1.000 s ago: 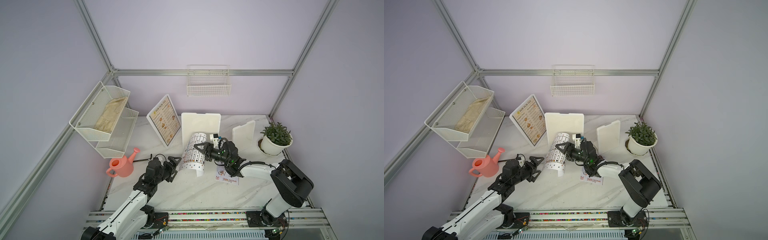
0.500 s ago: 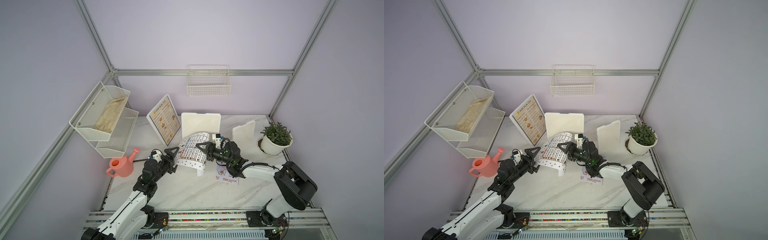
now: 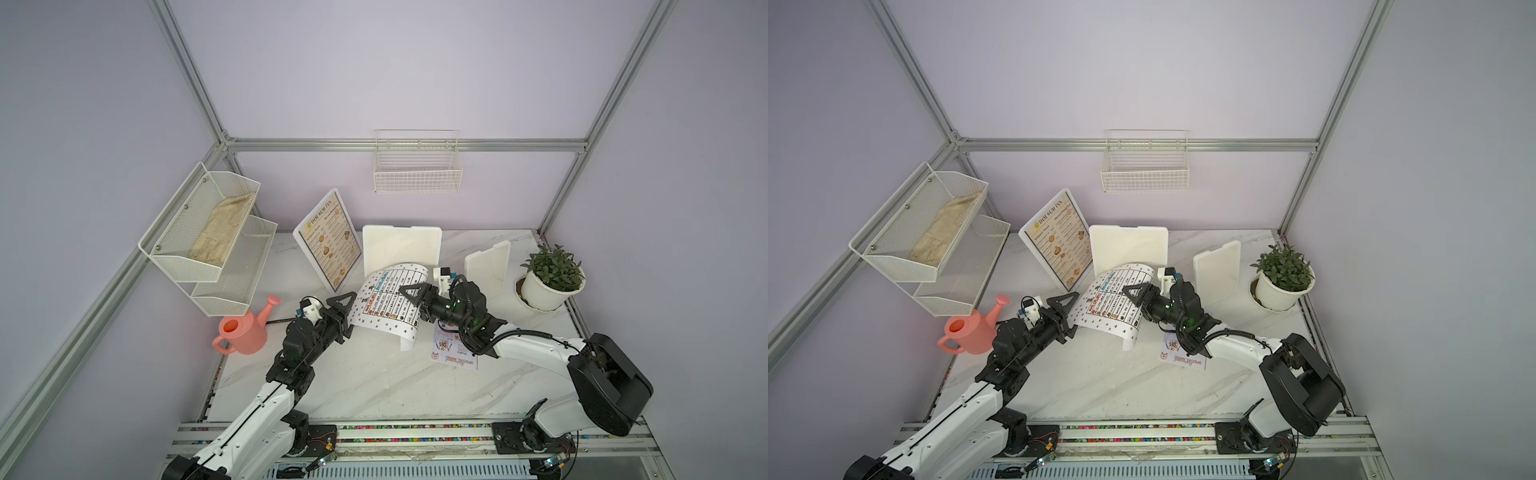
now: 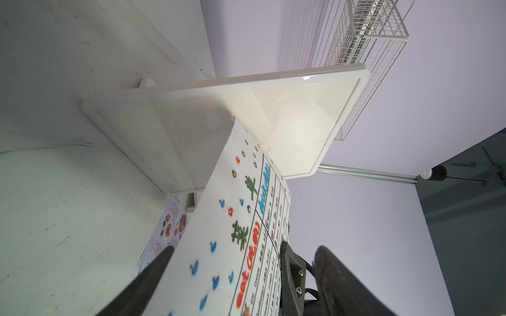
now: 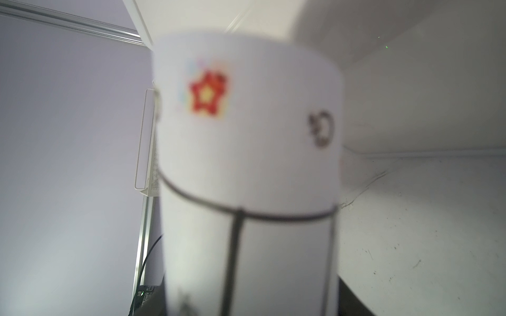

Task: Insert the menus into the narrow rack
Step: Pick up the menu from the center of the board.

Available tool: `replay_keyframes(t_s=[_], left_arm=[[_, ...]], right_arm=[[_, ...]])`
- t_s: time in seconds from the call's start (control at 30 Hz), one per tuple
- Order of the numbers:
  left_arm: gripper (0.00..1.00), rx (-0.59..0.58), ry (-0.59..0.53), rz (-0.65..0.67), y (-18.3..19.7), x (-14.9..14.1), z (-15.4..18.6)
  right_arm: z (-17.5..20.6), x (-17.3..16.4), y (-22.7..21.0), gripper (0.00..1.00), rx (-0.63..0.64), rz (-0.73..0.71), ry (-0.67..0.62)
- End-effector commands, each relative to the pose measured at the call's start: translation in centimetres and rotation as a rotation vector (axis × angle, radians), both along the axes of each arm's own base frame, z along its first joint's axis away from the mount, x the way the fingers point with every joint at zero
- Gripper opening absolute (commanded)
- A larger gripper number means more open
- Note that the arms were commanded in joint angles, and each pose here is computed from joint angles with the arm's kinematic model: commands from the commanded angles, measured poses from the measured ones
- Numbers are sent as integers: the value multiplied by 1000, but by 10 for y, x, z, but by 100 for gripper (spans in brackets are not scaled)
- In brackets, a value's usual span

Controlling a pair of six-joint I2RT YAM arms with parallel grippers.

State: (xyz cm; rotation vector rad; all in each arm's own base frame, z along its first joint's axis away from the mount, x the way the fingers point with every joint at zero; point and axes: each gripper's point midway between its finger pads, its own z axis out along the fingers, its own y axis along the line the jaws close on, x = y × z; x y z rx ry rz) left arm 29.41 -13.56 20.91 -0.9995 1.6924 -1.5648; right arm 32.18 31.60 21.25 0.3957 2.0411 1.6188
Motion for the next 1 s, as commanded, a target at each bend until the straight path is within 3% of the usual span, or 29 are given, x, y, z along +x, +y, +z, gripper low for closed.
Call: replay_keyframes(t_s=[0.0, 0.27, 0.53, 0.77, 0.83, 0.97], left_arm=[[75, -19, -105, 13, 1, 4, 32], [56, -2, -133, 8, -2, 9, 43], [29, 51, -122, 4, -2, 10, 39], [6, 205, -106, -11, -1, 10, 39], [0, 281, -103, -12, 2, 9, 41], [0, 423, -167, -32, 3, 9, 59]], right_arm=[[1, 1, -8, 61, -25, -31, -1], [-4, 0, -10, 61, -61, -39, 12], [-1, -1, -13, 61, -82, -43, 1], [7, -1, -17, 63, -90, -54, -32], [6, -1, -19, 66, -108, -60, -40], [20, -3, -32, 88, -160, -96, -99]])
